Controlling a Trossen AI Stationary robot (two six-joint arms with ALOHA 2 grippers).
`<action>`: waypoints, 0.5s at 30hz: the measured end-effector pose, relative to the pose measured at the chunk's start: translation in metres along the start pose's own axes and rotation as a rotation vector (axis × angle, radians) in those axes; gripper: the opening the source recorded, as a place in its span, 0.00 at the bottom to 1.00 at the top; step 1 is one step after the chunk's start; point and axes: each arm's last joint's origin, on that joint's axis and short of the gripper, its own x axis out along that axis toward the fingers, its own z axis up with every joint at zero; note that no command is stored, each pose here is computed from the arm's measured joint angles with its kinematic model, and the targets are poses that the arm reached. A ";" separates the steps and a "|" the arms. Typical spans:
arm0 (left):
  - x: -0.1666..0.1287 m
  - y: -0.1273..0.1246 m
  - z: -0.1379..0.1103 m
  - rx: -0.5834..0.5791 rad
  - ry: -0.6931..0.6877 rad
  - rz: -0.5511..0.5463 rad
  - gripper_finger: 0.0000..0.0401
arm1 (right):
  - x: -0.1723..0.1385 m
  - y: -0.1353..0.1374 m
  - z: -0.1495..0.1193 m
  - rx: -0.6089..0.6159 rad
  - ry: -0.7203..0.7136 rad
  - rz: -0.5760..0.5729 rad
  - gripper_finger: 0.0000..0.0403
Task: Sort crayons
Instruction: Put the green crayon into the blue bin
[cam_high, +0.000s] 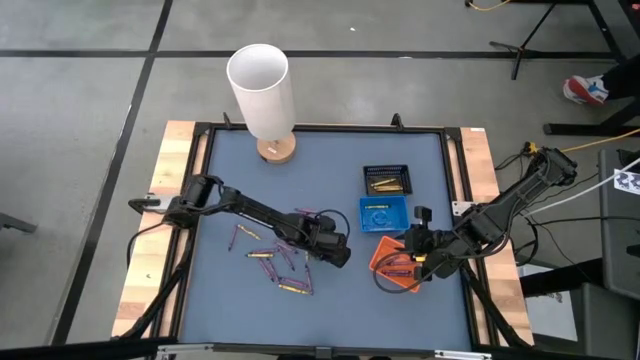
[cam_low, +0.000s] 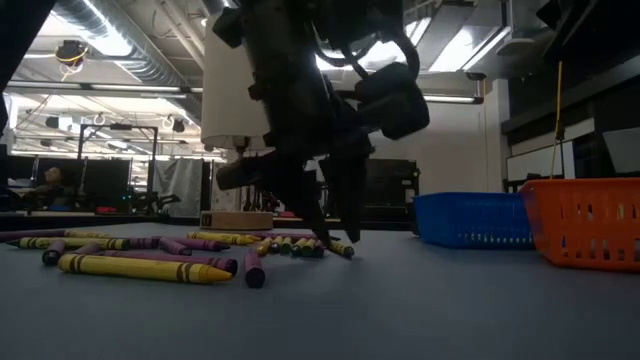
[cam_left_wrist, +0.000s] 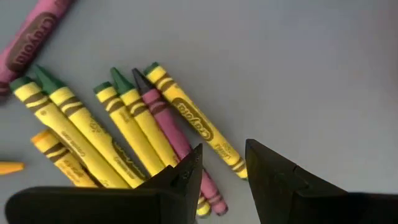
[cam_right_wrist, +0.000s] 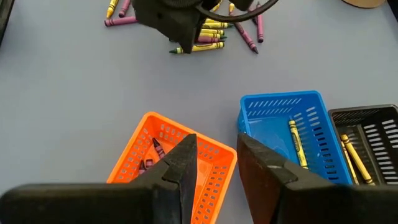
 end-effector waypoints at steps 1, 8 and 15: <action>0.002 0.000 0.000 -0.002 -0.002 -0.002 0.27 | 0.000 0.000 0.000 0.000 0.000 0.000 0.28; 0.009 0.001 -0.001 0.002 0.000 0.016 0.27 | 0.000 0.000 0.000 0.000 0.000 0.000 0.28; 0.009 0.002 -0.001 0.009 0.002 0.022 0.23 | 0.000 0.000 0.000 0.000 0.000 0.000 0.28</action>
